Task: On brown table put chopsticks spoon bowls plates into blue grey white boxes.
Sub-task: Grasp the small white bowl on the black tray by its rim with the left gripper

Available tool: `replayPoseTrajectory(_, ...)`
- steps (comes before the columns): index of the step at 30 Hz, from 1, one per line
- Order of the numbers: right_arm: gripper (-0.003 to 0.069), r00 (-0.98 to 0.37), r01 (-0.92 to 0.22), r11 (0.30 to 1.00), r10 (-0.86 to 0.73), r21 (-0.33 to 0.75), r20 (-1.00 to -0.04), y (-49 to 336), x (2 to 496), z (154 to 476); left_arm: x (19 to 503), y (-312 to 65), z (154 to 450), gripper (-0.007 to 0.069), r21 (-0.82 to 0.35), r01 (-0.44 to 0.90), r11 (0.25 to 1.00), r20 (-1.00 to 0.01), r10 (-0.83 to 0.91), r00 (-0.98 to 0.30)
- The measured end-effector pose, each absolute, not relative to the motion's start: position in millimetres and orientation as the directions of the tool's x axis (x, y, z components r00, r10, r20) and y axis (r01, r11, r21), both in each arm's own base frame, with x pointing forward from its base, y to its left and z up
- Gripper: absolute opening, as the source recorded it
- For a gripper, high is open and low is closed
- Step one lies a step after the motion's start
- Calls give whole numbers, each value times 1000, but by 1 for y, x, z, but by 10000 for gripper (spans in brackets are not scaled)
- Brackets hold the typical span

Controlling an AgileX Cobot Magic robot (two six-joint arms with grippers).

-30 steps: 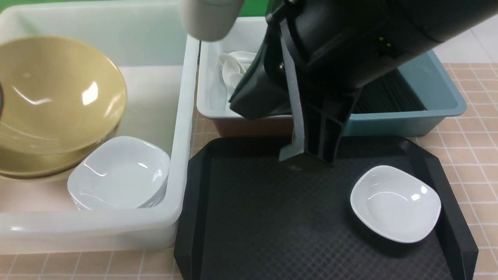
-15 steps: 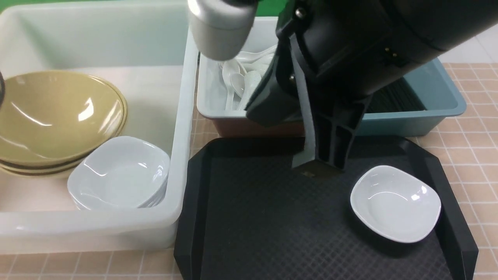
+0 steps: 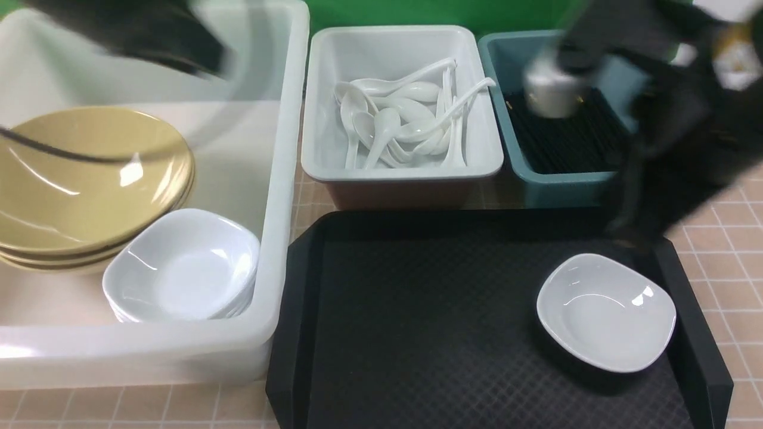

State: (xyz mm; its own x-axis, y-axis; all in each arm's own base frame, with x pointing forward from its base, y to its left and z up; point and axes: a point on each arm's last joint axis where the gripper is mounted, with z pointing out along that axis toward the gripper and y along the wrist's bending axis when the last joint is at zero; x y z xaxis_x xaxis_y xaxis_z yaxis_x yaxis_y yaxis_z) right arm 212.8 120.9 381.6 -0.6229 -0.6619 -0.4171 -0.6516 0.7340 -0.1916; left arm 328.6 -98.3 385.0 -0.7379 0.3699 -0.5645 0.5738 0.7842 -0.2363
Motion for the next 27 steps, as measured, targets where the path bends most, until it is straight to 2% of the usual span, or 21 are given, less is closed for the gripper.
replayPoseTrajectory(3, 48, -677, -568, 801, -585, -187, -447, 86, 188, 382, 324, -165, 356, 7, -234, 717, 657, -511, 544, -666)
replayPoseTrajectory(7, 48, -677, -500, 846, -515, -185, -526, 57, 147, 387, 302, -249, 320, 1, -218, 859, 464, -494, 707, -507)
replayPoseTrajectory(9, 48, -666, -486, 854, -499, -185, -554, 50, 133, 387, 291, -281, 306, 1, -211, 885, 416, -506, 728, -463)
replayPoseTrajectory(11, 48, -658, -479, 859, -489, -182, -573, 46, 125, 387, 288, -297, 298, 3, -212, 881, 424, -523, 712, -469)
replayPoseTrajectory(12, 48, -653, -467, 866, -472, -176, -592, 43, 117, 388, 286, -312, 287, 6, -223, 863, 454, -527, 688, -498)
replayPoseTrajectory(15, 48, -648, -461, 871, -462, -171, -606, 40, 110, 387, 288, -326, 268, 13, -236, 826, 513, -513, 656, -554)
replayPoseTrajectory(19, 48, -655, -460, 872, -461, -169, -599, 39, 107, 385, 292, -334, 250, 78, -250, 788, 562, -484, 632, -605)
replayPoseTrajectory(22, 48, -666, -463, 870, -466, -166, -583, 39, 108, 380, 298, -339, 232, 210, -276, 739, 614, -455, 594, -663)
replayPoseTrajectory(23, 48, -666, -464, 870, -466, -166, -582, 39, 108, 379, 298, -339, 231, 218, -276, 739, 615, -455, 593, -664)
replayPoseTrajectory(25, 48, -670, -472, 865, -478, -170, -568, 39, 108, 375, 303, -344, 219, 351, -275, 726, 630, -461, 576, -675)
replayPoseTrajectory(26, 48, -670, -473, 864, -479, -171, -567, 39, 108, 374, 303, -345, 217, 360, -275, 725, 632, -463, 574, -675)
replayPoseTrajectory(27, 48, -674, -476, 863, -483, -171, -560, 39, 109, 371, 306, -347, 211, 424, -272, 720, 638, -473, 563, -678)
